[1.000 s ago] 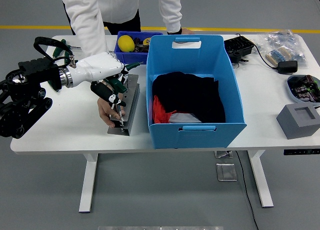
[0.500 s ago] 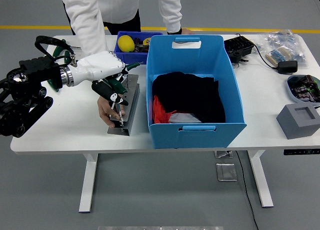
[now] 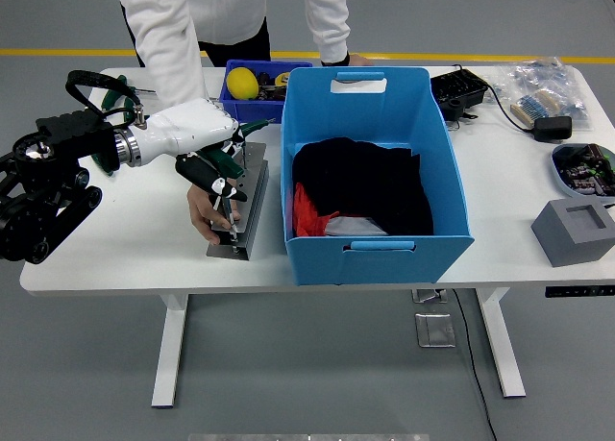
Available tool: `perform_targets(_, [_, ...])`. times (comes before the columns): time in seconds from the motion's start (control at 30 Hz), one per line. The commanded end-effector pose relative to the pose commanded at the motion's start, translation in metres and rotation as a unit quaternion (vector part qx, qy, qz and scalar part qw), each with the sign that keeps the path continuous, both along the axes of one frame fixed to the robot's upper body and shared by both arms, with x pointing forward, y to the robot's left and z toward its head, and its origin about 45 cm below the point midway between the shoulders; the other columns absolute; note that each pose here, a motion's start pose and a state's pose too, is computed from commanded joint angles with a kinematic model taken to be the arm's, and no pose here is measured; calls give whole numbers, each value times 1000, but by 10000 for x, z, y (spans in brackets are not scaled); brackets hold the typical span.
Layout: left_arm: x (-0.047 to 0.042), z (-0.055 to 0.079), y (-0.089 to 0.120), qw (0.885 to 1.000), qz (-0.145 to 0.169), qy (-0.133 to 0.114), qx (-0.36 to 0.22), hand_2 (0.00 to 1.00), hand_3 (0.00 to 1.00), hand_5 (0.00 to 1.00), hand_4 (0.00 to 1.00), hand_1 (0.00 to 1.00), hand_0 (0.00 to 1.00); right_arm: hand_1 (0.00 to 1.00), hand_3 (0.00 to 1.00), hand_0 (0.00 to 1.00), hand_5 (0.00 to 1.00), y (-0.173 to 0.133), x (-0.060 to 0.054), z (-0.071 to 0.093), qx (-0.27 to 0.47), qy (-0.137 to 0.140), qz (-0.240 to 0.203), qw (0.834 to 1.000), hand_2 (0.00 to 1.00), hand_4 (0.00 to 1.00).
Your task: Lift tool from toolbox,place it in box,lift tool from toolbox,place it in box
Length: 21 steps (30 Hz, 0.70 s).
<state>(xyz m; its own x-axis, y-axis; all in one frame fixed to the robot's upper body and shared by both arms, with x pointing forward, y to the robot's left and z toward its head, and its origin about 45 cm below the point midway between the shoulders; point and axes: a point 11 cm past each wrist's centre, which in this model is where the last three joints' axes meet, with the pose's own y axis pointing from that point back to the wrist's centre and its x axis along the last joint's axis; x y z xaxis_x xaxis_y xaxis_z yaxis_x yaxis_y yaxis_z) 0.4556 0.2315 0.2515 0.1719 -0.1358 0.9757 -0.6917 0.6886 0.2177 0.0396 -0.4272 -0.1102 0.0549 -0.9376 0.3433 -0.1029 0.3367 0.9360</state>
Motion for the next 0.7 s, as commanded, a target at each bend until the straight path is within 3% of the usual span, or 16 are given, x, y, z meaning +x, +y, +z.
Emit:
perform_targets(0.3, [16,18,-4,1000,5,-8,6,79,127,715,998,49,230,668,593,682,687,-4,10,3,-1,-2,-1,1000,737,851])
perform_targets(0.7, [-4,-51,20,1000,26,0,2,66,106,754,998,14,187,667,594,681,686,-6,10,3,-1,-2,-1,1000,737,851])
